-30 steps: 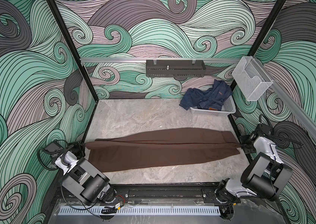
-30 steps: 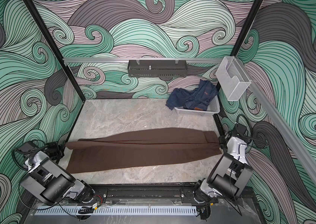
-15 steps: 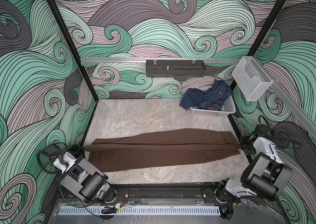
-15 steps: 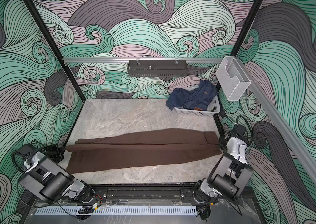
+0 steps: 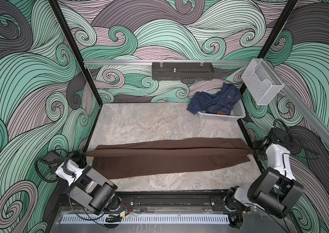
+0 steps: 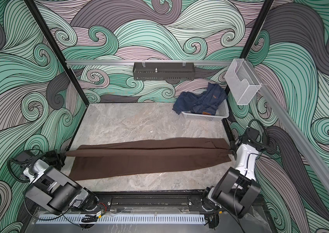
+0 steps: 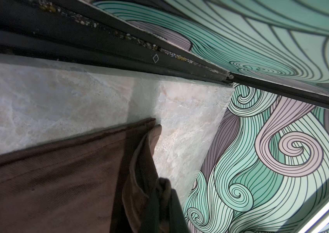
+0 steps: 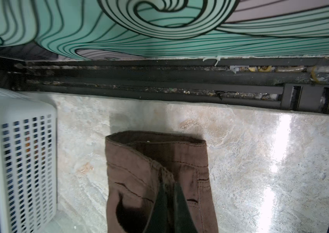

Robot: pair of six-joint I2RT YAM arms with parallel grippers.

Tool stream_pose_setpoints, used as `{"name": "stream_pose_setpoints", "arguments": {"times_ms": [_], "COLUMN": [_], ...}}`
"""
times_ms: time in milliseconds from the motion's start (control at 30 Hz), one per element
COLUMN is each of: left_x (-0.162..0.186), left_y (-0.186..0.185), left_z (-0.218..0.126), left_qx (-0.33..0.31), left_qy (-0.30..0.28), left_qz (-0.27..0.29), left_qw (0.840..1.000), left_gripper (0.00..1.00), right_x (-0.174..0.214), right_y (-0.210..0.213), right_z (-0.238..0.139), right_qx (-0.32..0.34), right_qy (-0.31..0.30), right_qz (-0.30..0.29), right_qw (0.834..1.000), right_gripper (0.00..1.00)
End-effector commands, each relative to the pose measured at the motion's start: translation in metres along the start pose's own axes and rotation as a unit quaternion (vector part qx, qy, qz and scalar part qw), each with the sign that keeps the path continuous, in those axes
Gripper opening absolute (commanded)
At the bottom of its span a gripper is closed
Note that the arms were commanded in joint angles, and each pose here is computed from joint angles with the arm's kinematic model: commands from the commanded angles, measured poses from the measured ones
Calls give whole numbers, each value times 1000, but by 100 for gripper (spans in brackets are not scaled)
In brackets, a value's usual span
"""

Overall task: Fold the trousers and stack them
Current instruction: 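Lower the folded brown trousers onto the table with both grippers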

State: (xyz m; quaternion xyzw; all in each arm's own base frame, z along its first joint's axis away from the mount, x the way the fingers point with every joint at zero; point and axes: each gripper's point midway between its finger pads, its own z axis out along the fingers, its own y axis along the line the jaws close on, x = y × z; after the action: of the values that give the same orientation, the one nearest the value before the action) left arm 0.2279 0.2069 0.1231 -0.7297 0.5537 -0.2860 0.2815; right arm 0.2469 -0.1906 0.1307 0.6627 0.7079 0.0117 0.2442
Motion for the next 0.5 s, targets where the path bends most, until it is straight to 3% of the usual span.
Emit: {"name": "stream_pose_setpoints", "arguments": {"times_ms": [0, 233, 467], "left_x": [-7, -10, -8], "left_y": [-15, 40, 70], "left_z": [-13, -12, -2], "left_qx": [15, -54, -88], "left_qy": [-32, -76, -69], "left_qz": [17, -1, -14], "left_qw": [999, 996, 994], "left_gripper": [0, 0, 0], "right_x": [-15, -5, 6], "right_y": [-14, -61, -75], "right_z": [-9, 5, 17], "right_qx": [27, 100, 119], "right_qy": [-45, -75, -65], "right_qz": [12, 4, 0], "right_qw": [999, 992, 991], "right_gripper": [0, 0, 0]}}
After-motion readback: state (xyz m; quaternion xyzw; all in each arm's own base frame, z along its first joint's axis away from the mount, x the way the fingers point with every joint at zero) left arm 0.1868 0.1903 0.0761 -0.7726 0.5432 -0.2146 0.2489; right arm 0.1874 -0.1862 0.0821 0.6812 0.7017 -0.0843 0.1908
